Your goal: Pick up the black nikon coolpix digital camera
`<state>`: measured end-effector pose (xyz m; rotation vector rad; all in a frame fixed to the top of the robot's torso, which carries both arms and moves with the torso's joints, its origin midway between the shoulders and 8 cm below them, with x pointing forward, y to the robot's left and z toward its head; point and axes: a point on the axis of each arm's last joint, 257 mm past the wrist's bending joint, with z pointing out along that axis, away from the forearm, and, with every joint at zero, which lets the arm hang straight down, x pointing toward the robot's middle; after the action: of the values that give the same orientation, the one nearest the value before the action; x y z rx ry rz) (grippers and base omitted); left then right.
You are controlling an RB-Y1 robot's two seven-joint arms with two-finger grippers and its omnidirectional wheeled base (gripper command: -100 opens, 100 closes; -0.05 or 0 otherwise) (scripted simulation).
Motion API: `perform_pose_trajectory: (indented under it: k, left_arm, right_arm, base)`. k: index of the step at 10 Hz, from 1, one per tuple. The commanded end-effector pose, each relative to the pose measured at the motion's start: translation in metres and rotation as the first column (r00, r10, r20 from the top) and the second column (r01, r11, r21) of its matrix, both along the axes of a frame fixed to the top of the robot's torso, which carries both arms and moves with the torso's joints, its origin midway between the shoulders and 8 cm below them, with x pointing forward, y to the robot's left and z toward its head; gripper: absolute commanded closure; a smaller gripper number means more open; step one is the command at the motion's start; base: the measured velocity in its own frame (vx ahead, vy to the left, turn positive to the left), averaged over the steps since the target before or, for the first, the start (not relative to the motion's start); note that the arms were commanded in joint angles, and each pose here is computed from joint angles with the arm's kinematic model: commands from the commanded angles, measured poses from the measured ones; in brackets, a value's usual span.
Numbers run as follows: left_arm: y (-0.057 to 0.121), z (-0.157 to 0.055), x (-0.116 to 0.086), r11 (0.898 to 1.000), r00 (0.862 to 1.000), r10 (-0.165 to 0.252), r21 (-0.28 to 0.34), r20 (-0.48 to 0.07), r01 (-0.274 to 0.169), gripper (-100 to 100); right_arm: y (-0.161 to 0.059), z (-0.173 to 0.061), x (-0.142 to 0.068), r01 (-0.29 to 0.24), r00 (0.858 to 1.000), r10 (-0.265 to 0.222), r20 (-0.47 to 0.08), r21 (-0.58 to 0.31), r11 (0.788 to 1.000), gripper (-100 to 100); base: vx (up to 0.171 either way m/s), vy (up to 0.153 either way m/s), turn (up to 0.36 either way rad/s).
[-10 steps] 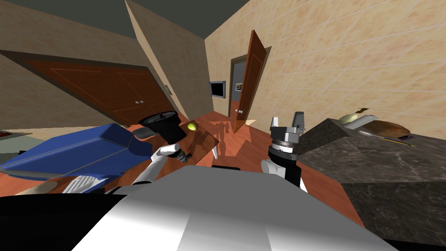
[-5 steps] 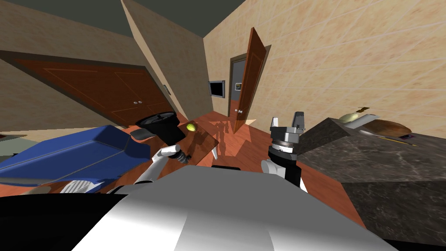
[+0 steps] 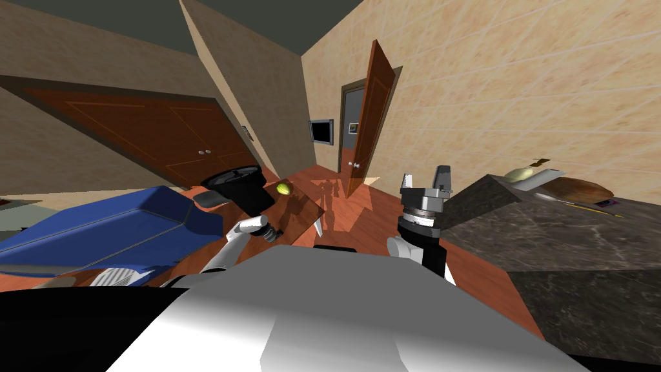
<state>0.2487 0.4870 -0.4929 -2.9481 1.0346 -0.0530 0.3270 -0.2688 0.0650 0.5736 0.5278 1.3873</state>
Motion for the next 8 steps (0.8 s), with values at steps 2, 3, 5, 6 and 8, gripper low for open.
perform_pose_trajectory:
  k: [2,3,5,6,8]
  left_arm:
    - [0.000,0.000,0.000,1.000,1.000,0.000,0.000,0.000,0.000,100]
    - [0.000,0.000,0.000,1.000,1.000,0.000,0.000,-0.001,0.000,0]
    - [0.004,0.015,0.005,1.000,1.000,0.001,0.004,0.003,-0.001,100]
    - [0.005,0.020,0.007,1.000,1.000,0.001,0.004,0.002,-0.001,100]
    - [0.005,0.018,0.006,1.000,1.000,0.000,0.005,0.004,0.000,0]
  right_arm:
    - [0.000,0.000,0.000,0.000,1.000,0.000,0.000,0.000,1.000,0]
    - [0.000,0.000,0.000,0.000,1.000,0.000,0.000,0.000,1.000,0]
    - [0.000,0.000,0.000,0.000,1.000,0.000,0.000,0.000,1.000,0]
    - [0.000,0.000,0.000,0.000,1.000,0.000,0.000,0.000,1.000,0]
    - [0.000,0.000,0.000,0.000,1.000,0.000,0.000,0.000,1.000,0]
  base:
    - [0.000,0.000,0.000]
    - [0.000,0.000,0.000]
    - [-0.019,-0.013,-0.008]
    - [-0.026,-0.018,-0.001]
    - [-0.005,-0.004,0.000]
